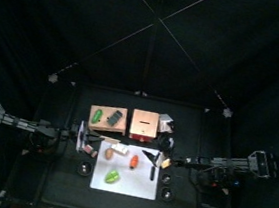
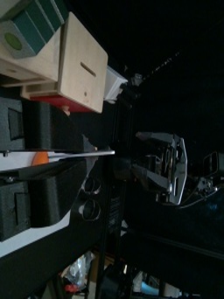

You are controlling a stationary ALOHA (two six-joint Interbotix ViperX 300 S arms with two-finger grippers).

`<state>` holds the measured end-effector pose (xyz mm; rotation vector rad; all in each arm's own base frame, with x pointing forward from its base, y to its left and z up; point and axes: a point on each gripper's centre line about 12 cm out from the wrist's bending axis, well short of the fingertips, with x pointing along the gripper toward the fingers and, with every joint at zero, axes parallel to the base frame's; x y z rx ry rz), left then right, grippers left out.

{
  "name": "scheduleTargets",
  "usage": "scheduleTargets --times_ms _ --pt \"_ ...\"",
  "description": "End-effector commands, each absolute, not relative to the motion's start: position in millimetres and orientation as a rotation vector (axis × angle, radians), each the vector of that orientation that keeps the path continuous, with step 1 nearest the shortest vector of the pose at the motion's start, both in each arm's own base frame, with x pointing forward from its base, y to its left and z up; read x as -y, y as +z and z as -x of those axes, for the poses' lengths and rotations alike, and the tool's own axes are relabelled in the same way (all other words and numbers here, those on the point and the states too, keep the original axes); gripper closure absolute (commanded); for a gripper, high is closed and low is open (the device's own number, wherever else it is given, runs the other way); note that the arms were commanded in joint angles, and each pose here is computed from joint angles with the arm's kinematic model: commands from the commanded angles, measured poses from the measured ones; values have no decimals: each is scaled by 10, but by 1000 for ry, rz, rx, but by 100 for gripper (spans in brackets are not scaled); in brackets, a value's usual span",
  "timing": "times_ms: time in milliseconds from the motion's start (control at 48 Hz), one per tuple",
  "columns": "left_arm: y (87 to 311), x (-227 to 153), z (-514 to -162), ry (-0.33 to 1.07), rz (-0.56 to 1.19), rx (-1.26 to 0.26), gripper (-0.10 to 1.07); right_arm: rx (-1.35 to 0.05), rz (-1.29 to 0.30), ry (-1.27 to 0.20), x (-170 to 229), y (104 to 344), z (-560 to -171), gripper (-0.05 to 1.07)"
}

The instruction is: Cut carrot

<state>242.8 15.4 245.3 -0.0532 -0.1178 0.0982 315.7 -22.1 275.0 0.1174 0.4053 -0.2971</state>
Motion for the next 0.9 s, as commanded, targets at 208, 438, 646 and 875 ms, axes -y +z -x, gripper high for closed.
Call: scheduleTargets --times_ms 208,438,646,875 --pt "2493 -107 -2781 72 39 105 54 -367 -12 -200 283 2834 -3238 3" --pt "2477 -86 -3067 48 -2 134 54 -400 -30 -154 309 2695 -3349 6" --pt "2448 -73 -3218 34 -17 142 54 -428 -40 -148 329 2597 -3415 12" --pt "2354 -82 -3236 35 -18 113 54 -430 -50 -144 317 2585 -3406 34"
